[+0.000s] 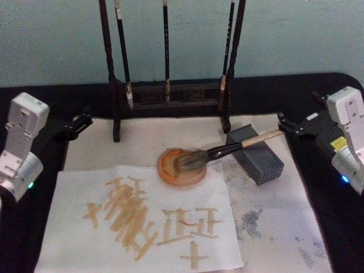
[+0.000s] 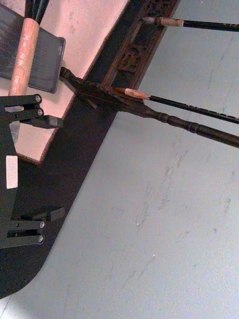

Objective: Pick up the brush from the inkstone, write on the paper, then place the brush back to its original position.

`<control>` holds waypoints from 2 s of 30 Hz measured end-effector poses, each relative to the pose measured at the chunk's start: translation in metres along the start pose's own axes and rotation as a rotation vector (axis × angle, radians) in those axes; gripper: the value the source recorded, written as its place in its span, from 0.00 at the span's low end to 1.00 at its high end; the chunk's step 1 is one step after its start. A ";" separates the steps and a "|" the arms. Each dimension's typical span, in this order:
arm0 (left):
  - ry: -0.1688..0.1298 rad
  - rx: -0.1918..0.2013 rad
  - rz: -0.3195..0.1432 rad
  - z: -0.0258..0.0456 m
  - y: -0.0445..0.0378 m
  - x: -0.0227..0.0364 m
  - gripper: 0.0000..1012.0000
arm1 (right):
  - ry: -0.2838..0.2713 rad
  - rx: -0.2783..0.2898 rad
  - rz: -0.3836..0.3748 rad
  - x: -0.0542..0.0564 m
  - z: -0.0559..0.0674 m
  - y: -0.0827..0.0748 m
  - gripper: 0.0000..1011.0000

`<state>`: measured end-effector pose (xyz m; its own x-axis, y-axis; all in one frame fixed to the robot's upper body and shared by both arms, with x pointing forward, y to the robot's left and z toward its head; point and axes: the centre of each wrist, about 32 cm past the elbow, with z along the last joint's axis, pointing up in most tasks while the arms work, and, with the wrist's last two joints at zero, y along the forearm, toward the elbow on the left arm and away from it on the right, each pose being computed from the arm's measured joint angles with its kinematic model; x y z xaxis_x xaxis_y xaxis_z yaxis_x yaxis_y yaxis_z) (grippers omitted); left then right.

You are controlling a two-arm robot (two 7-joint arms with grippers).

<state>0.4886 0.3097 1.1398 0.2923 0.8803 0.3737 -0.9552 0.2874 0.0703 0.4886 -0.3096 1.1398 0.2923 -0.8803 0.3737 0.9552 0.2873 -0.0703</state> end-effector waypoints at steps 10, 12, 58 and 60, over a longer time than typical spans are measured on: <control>0.000 0.000 0.000 0.0000 0.0000 0.0000 0.99 | 0.000 0.000 0.000 0.000 0.000 0.000 0.99; 0.000 0.000 0.000 0.0000 0.0000 0.0000 0.99 | 0.000 0.000 0.000 0.000 0.000 0.000 0.99; 0.000 0.000 0.000 0.0000 0.0000 0.0000 0.99 | 0.028 -0.005 0.004 0.003 -0.001 -0.002 0.99; 0.000 0.000 0.000 0.0000 0.0000 0.0000 0.99 | 0.045 -0.008 0.006 0.004 -0.001 -0.003 0.99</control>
<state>0.4886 0.3097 1.1398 0.2923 0.8803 0.3737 -0.9552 0.2873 0.0702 0.4870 -0.3141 1.1407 0.2992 -0.8949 0.3311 0.9539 0.2895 -0.0794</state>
